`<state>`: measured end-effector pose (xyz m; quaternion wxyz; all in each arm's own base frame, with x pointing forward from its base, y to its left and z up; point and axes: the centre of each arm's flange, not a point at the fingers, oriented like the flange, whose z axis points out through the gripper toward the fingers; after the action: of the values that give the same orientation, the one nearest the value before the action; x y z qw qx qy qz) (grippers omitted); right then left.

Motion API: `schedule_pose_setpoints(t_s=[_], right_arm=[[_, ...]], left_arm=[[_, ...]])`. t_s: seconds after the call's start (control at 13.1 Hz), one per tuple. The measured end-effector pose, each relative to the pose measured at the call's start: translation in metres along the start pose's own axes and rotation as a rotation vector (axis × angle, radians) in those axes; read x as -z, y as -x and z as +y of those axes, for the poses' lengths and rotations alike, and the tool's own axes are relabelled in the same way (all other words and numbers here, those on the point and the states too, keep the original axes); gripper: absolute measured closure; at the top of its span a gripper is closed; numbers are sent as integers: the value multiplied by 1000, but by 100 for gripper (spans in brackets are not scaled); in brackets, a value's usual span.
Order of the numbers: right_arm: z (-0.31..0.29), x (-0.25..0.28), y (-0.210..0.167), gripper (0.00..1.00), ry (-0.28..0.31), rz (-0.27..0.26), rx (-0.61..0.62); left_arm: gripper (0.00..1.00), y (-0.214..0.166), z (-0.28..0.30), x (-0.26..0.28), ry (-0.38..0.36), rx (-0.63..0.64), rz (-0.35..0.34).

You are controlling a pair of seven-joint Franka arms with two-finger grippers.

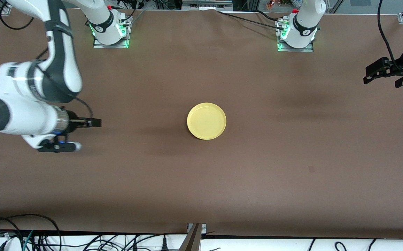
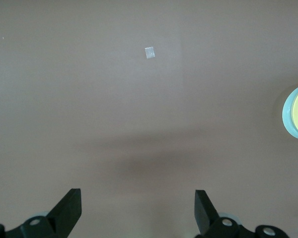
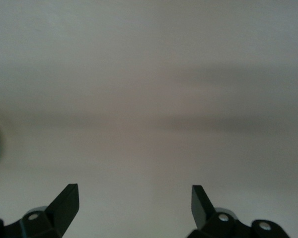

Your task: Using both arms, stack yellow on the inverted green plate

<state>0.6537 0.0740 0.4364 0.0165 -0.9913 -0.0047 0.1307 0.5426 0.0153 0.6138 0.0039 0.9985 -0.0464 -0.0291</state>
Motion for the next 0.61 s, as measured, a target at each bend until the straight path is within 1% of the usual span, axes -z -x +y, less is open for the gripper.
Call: schedule_pose_setpoints(t_s=[0.08,0.23,0.31,0.38,0.46,0.61], right_arm=[[12,13,7,0,-4,0,-5],[17,45,23,0,-16,24,23],[17,60,34,0,19,33,54],[19,75,45,0,73,47,79],[23,90,55,0,107,69,89],[38,113,72,0,111,115,79]], left_arm=[[0,0,2,0,0,-4,0],[0,0,3,3,-1,-6,7],[0,0,3,6,-1,-6,13],[0,0,4,9,3,-6,19],[0,-1,5,11,9,-7,24],[0,-1,5,12,11,-7,28]])
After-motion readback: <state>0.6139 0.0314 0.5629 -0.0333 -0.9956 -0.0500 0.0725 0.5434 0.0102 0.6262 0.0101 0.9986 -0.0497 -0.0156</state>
